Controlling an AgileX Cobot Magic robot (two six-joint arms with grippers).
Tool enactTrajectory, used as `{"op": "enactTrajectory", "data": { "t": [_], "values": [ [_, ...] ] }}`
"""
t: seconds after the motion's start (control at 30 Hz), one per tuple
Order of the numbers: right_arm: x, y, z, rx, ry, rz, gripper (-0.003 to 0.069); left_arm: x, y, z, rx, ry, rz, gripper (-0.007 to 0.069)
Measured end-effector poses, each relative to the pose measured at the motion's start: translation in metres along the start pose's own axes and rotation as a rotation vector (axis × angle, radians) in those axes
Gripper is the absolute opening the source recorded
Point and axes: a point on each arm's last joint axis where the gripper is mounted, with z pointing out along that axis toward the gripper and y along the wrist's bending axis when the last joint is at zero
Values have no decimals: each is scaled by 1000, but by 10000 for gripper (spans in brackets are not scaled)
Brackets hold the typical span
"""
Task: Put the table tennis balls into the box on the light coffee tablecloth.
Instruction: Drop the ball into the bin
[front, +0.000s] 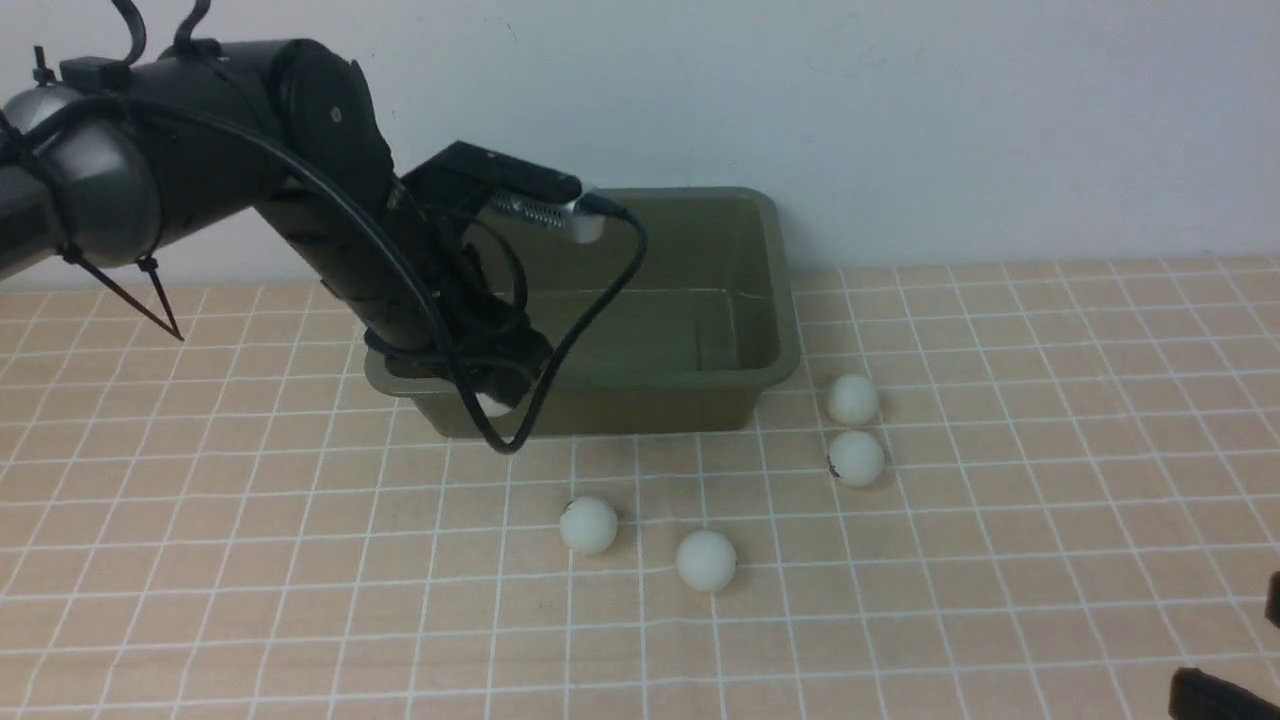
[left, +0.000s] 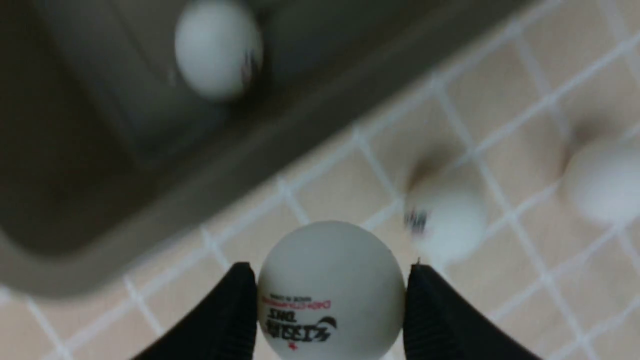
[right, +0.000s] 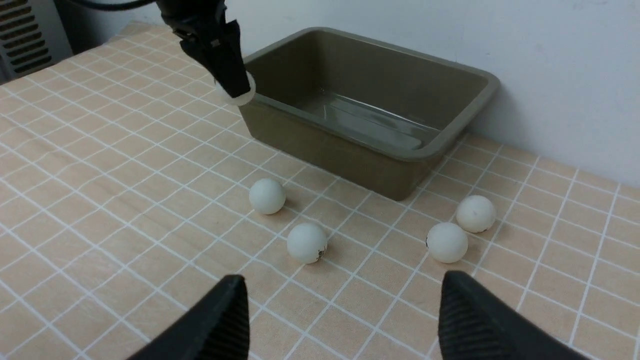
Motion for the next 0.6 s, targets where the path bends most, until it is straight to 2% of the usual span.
{"op": "enactTrajectory", "data": {
  "t": [0.1,0.23,0.47,0.6],
  "values": [
    [0,0,0,0,0,0,462,-13,4,1,-33,-109,38,301],
    [0,0,0,-5,4,0,462,-23,8,10,-59,-163,80,301],
    [2,2,0,-23,20,13,462,-34,17,42,-68,-123,133,302],
    [3,3,0,-38,34,16,462,-40,18,40,-66,-99,134,366]
  ]
}}
